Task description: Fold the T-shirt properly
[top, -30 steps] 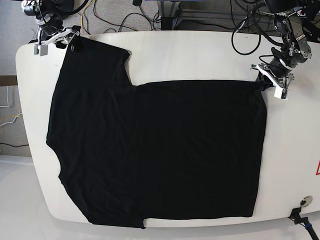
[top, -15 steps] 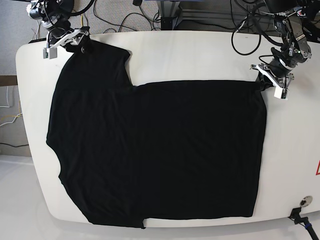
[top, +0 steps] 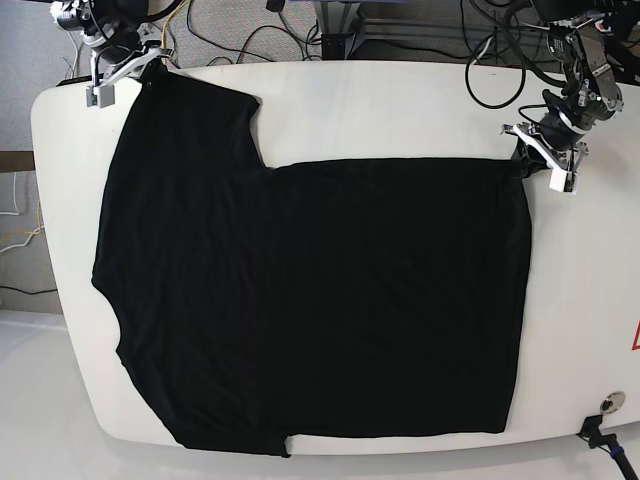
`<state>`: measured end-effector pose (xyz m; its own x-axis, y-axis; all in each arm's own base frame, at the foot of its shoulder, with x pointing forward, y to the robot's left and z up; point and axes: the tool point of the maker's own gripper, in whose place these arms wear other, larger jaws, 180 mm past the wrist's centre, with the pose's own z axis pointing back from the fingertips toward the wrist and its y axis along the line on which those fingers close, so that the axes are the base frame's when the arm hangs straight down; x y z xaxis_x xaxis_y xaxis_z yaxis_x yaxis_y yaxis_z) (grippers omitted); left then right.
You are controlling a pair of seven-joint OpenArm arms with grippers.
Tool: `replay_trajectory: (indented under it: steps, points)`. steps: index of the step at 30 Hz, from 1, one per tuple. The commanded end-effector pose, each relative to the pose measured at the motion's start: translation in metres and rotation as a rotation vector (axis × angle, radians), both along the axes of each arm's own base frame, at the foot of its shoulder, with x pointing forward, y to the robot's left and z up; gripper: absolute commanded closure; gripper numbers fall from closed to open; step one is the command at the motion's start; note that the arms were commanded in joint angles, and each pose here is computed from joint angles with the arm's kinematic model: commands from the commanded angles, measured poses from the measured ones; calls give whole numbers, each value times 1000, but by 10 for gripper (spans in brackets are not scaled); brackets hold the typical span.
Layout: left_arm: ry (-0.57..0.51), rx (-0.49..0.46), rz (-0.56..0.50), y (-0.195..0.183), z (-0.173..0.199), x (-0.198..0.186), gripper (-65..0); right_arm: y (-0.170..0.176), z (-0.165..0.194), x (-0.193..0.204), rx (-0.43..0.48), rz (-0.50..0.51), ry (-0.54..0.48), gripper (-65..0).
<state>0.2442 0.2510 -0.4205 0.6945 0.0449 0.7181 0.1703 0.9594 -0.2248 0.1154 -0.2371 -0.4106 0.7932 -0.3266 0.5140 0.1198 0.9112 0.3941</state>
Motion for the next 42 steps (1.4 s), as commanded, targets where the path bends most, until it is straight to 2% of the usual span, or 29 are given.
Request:
replay_trajectory:
  steps: [1, 13, 18, 24, 26, 32, 36, 42]
  points:
    - [41, 36, -11, 7, -5, -11, 0, 0, 13, 1, -22, 9, -35, 0]
    - [162, 73, 39, 29, -21, -79, 0, 5, 18, -45, -57, 38, 58, 0]
    - [188, 102, 5, 23, -15, -105, 0, 7, 15, -64, -52, 40, 105, 0]
    - [201, 66, 16, 9, -21, -114, 0, 8, 19, -58, -57, 37, 85, 0]
    - [167, 65, 16, 9, -17, -98, 0, 10, 26, -52, -71, 51, 60, 0]
    - [34, 38, 1, -2, 1, -32, 0, -2, 55, -4, -37, 2, -132, 0]
    - [-45, 20, -9, -12, 17, 3, 0, -8, 72, 26, -45, 38, -213, 0]
    - [-70, 0, -10, -16, 31, 49, 0, -7, 92, 75, -53, 59, -324, 0]
